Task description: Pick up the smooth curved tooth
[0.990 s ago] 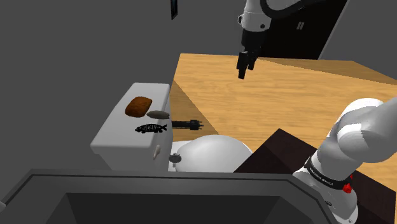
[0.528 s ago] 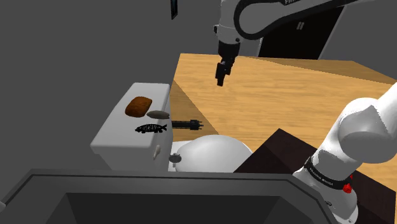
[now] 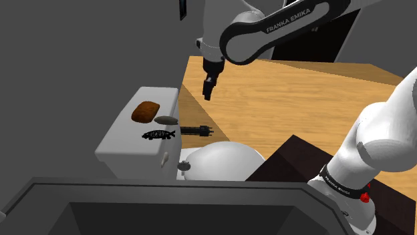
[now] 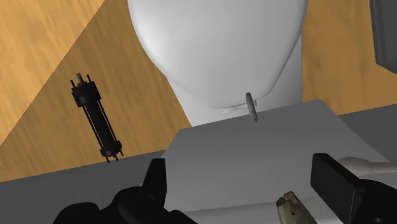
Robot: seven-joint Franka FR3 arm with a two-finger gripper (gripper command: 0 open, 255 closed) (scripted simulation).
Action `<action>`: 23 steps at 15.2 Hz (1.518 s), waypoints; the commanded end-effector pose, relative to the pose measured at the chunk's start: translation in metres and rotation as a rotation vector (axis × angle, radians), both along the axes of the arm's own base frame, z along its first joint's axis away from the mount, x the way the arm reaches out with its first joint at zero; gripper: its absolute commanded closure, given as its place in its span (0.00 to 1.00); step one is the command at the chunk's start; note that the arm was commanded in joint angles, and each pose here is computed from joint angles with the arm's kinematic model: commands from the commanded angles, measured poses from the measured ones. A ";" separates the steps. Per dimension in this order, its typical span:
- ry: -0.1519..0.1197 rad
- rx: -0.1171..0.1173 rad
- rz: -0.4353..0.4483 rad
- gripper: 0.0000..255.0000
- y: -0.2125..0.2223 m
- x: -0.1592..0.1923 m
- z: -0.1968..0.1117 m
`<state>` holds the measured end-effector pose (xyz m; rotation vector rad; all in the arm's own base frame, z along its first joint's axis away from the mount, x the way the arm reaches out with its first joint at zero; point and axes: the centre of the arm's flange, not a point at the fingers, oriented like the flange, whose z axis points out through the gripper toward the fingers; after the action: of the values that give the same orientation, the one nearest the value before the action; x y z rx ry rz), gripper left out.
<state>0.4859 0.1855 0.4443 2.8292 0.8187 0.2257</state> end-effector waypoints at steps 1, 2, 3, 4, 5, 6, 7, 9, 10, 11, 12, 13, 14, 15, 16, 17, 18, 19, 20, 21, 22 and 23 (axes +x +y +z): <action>-0.022 -0.011 0.050 0.00 0.019 0.015 -0.012; -0.032 -0.016 0.074 0.00 0.029 0.020 -0.018; -0.042 -0.022 0.098 0.00 0.039 0.025 -0.023; -0.052 -0.028 0.122 0.00 0.049 0.029 -0.028; -0.062 -0.034 0.146 0.00 0.059 0.034 -0.034; -0.072 -0.040 0.170 0.00 0.070 0.038 -0.040; -0.082 -0.046 0.194 0.00 0.080 0.042 -0.045; -0.103 -0.057 0.242 0.00 0.101 0.049 -0.056; -0.113 -0.063 0.266 0.00 0.112 0.053 -0.062; -0.123 -0.069 0.290 0.00 0.122 0.056 -0.068; -0.133 -0.075 0.314 0.00 0.133 0.059 -0.073; -0.143 -0.081 0.338 0.00 0.144 0.062 -0.079; -0.153 -0.087 0.362 0.00 0.154 0.065 -0.085; -0.159 -0.090 0.376 0.00 0.161 0.066 -0.088; -0.159 -0.090 0.376 0.00 0.161 0.066 -0.093; -0.159 -0.090 0.376 0.00 0.161 0.066 -0.099; -0.159 -0.090 0.376 0.00 0.161 0.066 -0.104; -0.159 -0.090 0.376 0.00 0.161 0.066 -0.109; -0.159 -0.090 0.376 0.00 0.161 0.066 -0.114; -0.159 -0.090 0.376 0.00 0.161 0.066 -0.120; -0.159 -0.090 0.376 0.00 0.161 0.066 -0.125; -0.159 -0.090 0.376 0.00 0.161 0.066 -0.128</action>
<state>0.5527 0.3462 0.3208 2.5142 1.2808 0.4459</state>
